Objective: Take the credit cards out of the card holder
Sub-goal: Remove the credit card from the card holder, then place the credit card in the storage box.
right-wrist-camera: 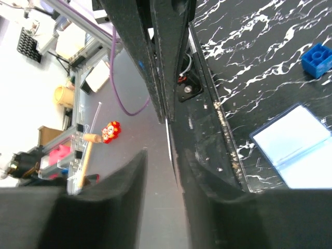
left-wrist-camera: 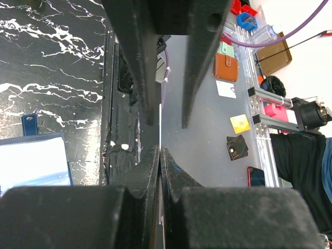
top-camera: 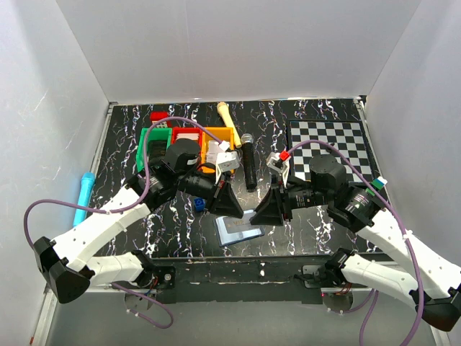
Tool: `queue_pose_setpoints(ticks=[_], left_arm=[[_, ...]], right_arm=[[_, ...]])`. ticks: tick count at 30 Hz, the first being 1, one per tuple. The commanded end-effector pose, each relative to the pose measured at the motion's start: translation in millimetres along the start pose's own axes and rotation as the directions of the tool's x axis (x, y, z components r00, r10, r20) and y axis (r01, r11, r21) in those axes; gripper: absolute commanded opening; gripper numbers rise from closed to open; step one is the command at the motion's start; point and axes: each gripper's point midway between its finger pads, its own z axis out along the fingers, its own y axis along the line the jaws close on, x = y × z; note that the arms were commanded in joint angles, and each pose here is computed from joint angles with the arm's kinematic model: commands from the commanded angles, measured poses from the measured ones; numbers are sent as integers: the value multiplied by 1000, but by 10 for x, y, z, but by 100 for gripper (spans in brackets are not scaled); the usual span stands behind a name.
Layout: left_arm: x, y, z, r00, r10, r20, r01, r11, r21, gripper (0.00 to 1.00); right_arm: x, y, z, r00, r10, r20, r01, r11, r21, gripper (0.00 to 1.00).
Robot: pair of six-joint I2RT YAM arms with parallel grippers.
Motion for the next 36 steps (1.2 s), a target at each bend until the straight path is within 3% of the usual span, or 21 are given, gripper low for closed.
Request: queue_pose_setpoints(ticks=[1, 2, 3, 6, 10, 13, 18, 20, 23, 26, 28, 31, 36], left_arm=[[0, 6, 7, 1000, -8, 16, 8, 1000, -7, 0], [-11, 2, 3, 1000, -4, 26, 4, 1000, -10, 0], [-17, 2, -7, 999, -2, 35, 2, 1000, -16, 0], [-31, 25, -55, 998, 8, 64, -5, 999, -50, 0], [-89, 95, -191, 992, 16, 123, -1, 993, -119, 0], [-143, 245, -323, 980, -39, 194, 80, 975, -207, 0], [-157, 731, -544, 929, -146, 339, 293, 850, -437, 0], [-132, 780, -590, 929, -126, 347, 289, 833, -472, 0], [-132, 835, -675, 943, -19, 332, 204, 822, -532, 0], [-171, 782, -726, 945, 186, 270, -3, 830, -558, 0], [-199, 762, -740, 912, 335, 235, -150, 807, -571, 0], [-175, 984, -808, 897, 430, 105, -268, 717, -644, 0], [-90, 1599, -859, 845, 473, -249, -510, 576, -639, 0]], right_arm=[[-146, 82, -18, 999, -20, 44, 20, 1000, -9, 56], [-160, 84, -26, 998, -18, 53, 18, 1000, -1, 84], [-179, 87, -44, 998, -25, 63, 24, 1000, 8, 86], [-271, 110, -119, 994, -36, 100, 31, 998, 53, 89], [-480, 18, -332, 976, -52, 213, 5, 976, 219, 90], [-577, -3, -487, 957, -70, 282, -16, 956, 293, 91], [-588, -45, -607, 946, -64, 318, -55, 935, 352, 92], [-566, -58, -625, 947, -54, 318, -68, 930, 361, 92], [-519, -105, -618, 952, -39, 302, -82, 923, 376, 92], [-501, -149, -613, 956, -33, 292, -88, 916, 392, 92], [-497, -162, -616, 956, -45, 289, -77, 914, 398, 91], [-492, -173, -605, 958, -74, 277, -44, 916, 399, 91], [-398, -210, -544, 956, -120, 267, 12, 928, 373, 93]])
